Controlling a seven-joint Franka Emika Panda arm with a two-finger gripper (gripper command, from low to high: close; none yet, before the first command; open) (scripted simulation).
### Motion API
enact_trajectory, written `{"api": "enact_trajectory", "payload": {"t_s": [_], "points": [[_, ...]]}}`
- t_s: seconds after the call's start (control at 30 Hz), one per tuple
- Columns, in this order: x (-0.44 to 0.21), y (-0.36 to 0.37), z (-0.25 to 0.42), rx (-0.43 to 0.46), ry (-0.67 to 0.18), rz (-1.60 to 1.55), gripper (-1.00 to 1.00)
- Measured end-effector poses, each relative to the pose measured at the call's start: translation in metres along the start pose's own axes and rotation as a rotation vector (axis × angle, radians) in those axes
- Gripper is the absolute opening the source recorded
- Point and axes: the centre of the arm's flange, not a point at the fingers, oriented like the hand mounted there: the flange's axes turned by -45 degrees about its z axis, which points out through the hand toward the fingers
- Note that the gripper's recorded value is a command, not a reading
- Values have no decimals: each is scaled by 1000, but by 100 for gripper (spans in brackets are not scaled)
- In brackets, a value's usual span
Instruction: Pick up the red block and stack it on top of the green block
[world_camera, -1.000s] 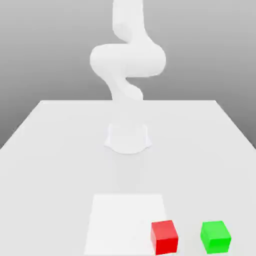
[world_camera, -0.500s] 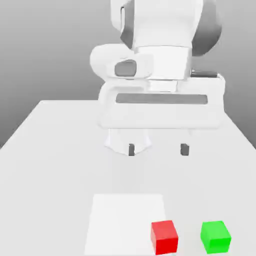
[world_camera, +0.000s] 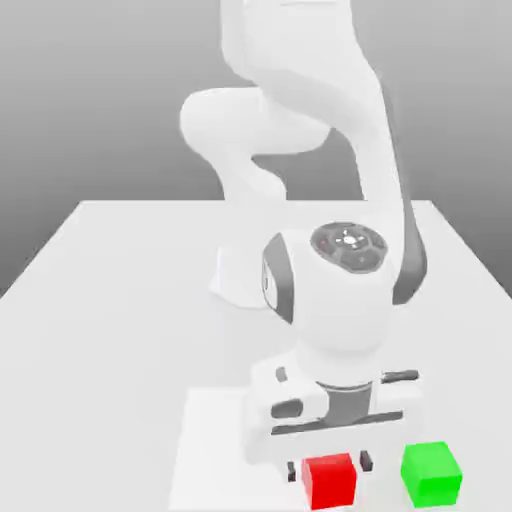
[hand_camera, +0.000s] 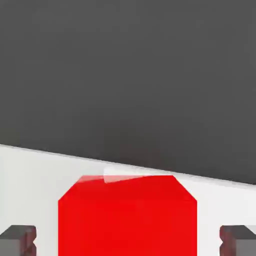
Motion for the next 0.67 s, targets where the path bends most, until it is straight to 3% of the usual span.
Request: {"api": "enact_trajectory", "payload": {"t_s": [0.13,0.27,0.4,0.53,0.57,0.67], "points": [[0,0,2,0,0,0,-100],[0,0,-41,0,0,0,-100],[7,-82,-81,2,-1,-157,-100],[8,-122,-52,1,-1,-233,-100],[7,-124,-39,1,-1,-236,100],[7,-124,-39,1,-1,-236,100]]}}
